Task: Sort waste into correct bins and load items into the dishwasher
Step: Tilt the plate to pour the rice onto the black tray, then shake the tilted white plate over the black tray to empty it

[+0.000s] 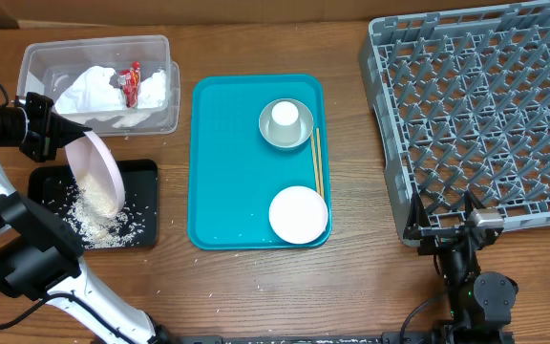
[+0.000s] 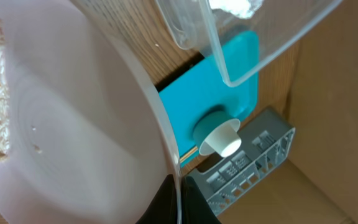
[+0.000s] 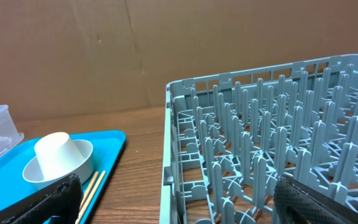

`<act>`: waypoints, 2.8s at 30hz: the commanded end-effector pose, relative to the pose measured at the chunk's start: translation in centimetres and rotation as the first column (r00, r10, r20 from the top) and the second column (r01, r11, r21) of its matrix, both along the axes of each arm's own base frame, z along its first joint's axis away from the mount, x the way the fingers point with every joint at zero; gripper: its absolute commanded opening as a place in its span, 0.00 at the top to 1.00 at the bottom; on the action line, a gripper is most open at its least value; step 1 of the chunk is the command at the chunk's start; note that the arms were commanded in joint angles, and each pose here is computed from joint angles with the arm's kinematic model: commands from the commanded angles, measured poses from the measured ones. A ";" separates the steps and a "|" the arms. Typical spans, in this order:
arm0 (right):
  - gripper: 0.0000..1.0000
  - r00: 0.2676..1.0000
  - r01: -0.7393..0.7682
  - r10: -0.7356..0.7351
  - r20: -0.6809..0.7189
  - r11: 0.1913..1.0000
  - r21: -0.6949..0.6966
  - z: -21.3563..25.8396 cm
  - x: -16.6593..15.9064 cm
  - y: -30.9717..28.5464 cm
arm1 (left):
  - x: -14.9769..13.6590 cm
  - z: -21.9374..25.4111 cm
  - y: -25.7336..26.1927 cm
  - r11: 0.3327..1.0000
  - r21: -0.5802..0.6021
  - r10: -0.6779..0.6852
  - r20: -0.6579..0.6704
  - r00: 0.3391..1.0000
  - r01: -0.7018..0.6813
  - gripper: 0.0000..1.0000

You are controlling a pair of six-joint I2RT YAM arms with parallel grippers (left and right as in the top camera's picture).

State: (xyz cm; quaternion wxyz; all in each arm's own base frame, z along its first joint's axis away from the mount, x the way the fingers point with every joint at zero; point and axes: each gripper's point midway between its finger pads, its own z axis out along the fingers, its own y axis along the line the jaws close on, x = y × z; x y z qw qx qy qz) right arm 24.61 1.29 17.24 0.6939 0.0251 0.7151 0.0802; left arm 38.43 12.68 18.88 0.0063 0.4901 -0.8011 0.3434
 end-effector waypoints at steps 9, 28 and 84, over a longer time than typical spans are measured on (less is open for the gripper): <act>0.00 1.000 0.002 -0.002 0.002 1.000 -0.001 -0.2 0.0 0.0 | -0.1 0.8 0.6 0.998 -0.005 -0.062 0.093 0.994 0.063 0.96; 0.00 1.000 0.002 -0.002 0.002 1.000 -0.001 -0.2 0.0 0.0 | -1.1 1.0 0.1 0.980 -0.153 -0.085 0.260 0.962 0.128 0.96; 0.00 1.000 0.002 -0.002 0.002 1.000 -0.001 -0.2 0.0 0.0 | -3.2 4.5 -1.3 0.975 -0.164 -0.075 0.391 0.917 0.150 0.96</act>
